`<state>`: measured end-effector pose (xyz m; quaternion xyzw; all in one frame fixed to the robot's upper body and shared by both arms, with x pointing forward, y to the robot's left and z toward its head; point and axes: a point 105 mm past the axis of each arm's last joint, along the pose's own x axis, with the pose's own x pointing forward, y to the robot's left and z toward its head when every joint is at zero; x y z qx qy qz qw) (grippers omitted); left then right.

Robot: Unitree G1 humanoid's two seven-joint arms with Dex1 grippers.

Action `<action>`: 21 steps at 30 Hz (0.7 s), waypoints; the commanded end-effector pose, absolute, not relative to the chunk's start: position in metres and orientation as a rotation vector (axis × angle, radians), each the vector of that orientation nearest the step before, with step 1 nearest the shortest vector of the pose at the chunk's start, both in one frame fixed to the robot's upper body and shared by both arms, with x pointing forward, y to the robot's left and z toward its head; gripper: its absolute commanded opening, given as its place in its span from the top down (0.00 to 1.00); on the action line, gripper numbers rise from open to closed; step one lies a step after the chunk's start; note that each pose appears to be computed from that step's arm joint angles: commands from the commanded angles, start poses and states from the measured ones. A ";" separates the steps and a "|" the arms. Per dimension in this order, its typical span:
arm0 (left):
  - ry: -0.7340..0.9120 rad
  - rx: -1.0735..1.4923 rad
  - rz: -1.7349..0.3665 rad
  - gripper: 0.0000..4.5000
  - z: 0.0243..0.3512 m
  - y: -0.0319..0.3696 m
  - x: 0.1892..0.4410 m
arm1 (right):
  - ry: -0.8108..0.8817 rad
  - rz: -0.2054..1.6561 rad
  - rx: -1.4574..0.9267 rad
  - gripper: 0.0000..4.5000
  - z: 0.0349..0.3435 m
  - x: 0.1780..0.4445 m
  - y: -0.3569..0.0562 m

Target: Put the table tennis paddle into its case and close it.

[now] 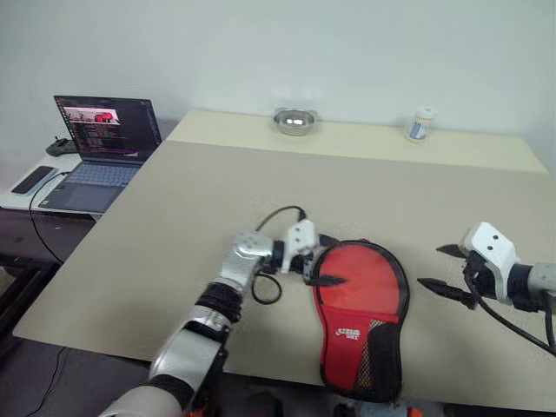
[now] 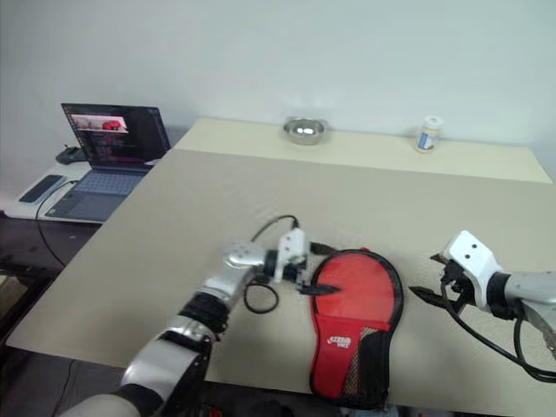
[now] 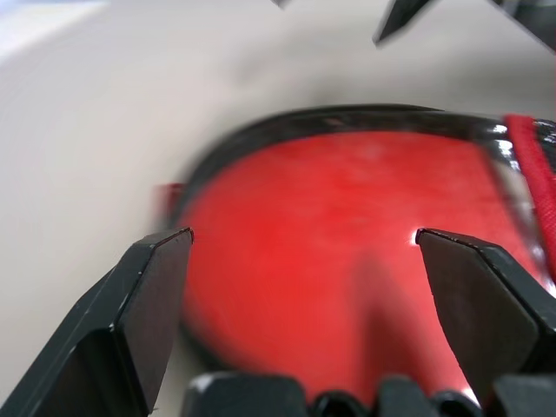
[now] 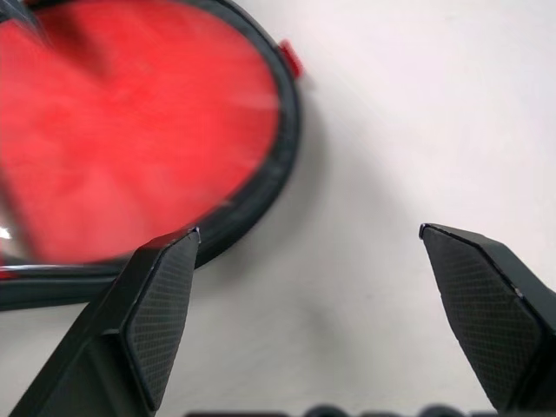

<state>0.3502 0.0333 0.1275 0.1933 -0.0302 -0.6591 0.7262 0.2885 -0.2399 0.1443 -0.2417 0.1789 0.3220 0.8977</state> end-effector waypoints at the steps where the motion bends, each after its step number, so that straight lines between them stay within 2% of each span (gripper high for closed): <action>1: -0.147 0.425 -1.398 0.00 0.161 0.049 0.348 | 0.261 0.639 -0.505 0.01 0.151 0.306 -0.244; 7: -0.134 0.439 -1.290 0.00 0.168 0.062 0.344 | 0.148 0.539 -0.429 0.01 0.148 0.325 -0.271; 13: -0.115 0.446 -1.216 0.00 0.159 0.070 0.341 | 0.165 0.447 -0.406 0.01 0.141 0.331 -0.308; 21: -0.095 0.431 -1.224 0.00 0.150 0.058 0.346 | 0.148 0.448 -0.405 0.01 0.146 0.325 -0.302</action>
